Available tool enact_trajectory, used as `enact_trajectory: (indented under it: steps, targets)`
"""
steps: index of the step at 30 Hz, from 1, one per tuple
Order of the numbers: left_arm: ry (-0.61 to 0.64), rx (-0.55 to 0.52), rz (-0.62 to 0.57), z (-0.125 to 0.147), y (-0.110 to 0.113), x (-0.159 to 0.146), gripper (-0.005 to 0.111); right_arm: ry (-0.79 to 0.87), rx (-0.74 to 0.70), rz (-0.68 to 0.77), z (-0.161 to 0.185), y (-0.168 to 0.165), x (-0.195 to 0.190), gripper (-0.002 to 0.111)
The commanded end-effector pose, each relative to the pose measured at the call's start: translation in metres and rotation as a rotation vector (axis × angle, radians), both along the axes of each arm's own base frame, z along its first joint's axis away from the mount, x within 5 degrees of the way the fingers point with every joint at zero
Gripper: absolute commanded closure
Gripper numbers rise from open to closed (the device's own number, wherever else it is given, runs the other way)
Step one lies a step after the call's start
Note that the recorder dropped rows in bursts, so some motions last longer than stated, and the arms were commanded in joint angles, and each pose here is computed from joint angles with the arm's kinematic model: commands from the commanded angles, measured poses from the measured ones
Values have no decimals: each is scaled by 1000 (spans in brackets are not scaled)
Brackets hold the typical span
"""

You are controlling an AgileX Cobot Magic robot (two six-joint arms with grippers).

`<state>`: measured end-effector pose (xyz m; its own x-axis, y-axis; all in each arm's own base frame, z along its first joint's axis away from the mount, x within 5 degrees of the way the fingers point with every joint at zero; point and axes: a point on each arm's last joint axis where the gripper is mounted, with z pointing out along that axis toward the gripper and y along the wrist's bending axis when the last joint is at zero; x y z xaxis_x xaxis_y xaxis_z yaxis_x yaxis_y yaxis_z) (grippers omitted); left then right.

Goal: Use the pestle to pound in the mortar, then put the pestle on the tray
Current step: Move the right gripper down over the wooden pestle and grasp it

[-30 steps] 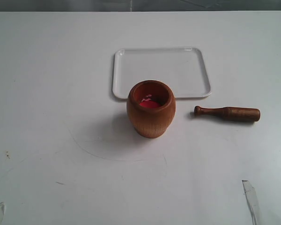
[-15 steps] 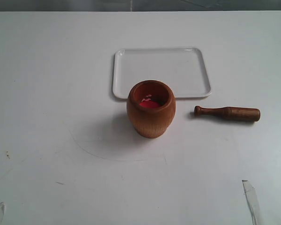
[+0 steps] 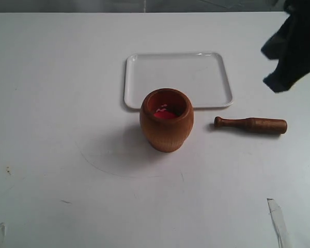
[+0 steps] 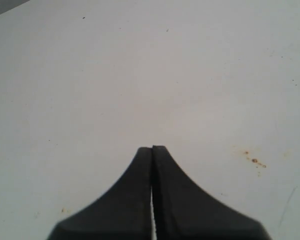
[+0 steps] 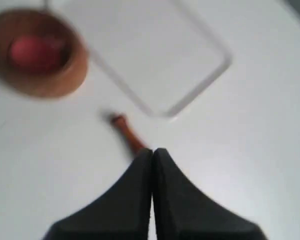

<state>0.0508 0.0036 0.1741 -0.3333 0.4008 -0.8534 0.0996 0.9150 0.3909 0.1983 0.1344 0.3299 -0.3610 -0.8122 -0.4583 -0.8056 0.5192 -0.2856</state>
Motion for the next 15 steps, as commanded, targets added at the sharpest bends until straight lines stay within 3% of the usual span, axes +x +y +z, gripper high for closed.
enact_trajectory:
  steps: [1,4,9,11,12,14,15]
  targets:
    - [-4,-15,-6,0,-1,0,107,230,-192,231,-7,21,18,108]
    - [-4,-15,-6,0,-1,0,107,252,-272,354,-24,26,26,108]
    - [-4,-15,-6,0,-1,0,107,320,-333,380,-63,31,35,104]
    - [-4,-15,-6,0,-1,0,107,345,-340,460,-87,36,38,86]
    - [-4,-15,-6,0,-1,0,107,362,-365,520,-105,38,40,68]
    - [-4,-15,-6,0,-1,0,107,352,-395,544,-125,40,47,49]
    - [-4,-15,-6,0,-1,0,107,347,-393,544,-129,42,49,49]
